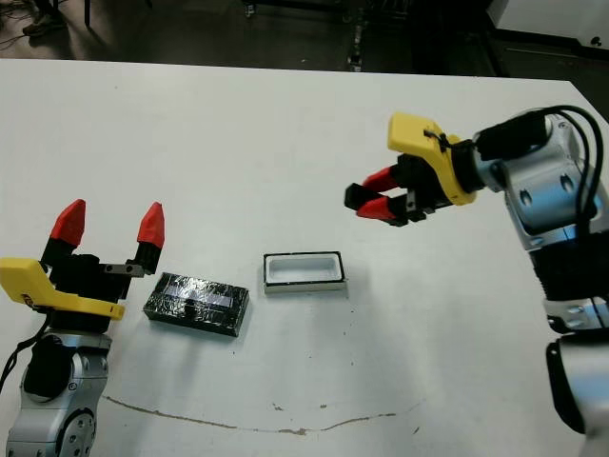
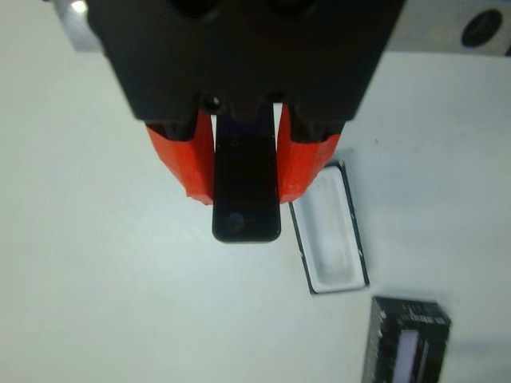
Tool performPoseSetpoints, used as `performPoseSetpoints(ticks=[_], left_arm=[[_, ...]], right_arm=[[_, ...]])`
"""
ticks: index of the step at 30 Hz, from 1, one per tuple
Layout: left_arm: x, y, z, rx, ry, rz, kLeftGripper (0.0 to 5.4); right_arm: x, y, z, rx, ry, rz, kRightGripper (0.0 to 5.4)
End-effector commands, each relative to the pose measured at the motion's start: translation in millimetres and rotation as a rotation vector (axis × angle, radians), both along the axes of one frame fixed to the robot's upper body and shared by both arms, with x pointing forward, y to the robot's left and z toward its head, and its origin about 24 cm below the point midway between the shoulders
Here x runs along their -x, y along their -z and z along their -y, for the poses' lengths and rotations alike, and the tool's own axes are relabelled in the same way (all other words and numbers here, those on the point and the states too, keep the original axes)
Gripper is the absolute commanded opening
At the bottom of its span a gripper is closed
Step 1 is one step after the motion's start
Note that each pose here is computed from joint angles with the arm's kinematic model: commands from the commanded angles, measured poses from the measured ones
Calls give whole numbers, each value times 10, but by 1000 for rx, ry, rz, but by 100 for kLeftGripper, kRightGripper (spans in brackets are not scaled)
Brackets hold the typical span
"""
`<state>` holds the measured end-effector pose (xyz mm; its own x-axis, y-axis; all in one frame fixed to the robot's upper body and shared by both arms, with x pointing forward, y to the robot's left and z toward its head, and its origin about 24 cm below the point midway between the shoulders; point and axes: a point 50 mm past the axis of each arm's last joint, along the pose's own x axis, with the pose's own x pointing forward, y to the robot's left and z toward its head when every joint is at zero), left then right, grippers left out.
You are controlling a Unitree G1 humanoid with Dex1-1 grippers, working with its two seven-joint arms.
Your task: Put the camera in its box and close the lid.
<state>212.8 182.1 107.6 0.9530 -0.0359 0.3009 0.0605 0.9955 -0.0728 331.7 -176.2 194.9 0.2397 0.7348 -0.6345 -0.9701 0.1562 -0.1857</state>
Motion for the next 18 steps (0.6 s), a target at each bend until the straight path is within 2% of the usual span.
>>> performPoseSetpoints(ticks=[1,5,18], left_arm=[[15,33,-6,3,-6,-17,540],[11,32,-8,6,-4,-14,540],[14,20,2,6,-5,-16,540]], right_arm=[[-31,-2,-64,-62,-1,-31,166],[-24,70,-178,-87,-2,-33,166],[25,260,-417,-178,53,-155,166]])
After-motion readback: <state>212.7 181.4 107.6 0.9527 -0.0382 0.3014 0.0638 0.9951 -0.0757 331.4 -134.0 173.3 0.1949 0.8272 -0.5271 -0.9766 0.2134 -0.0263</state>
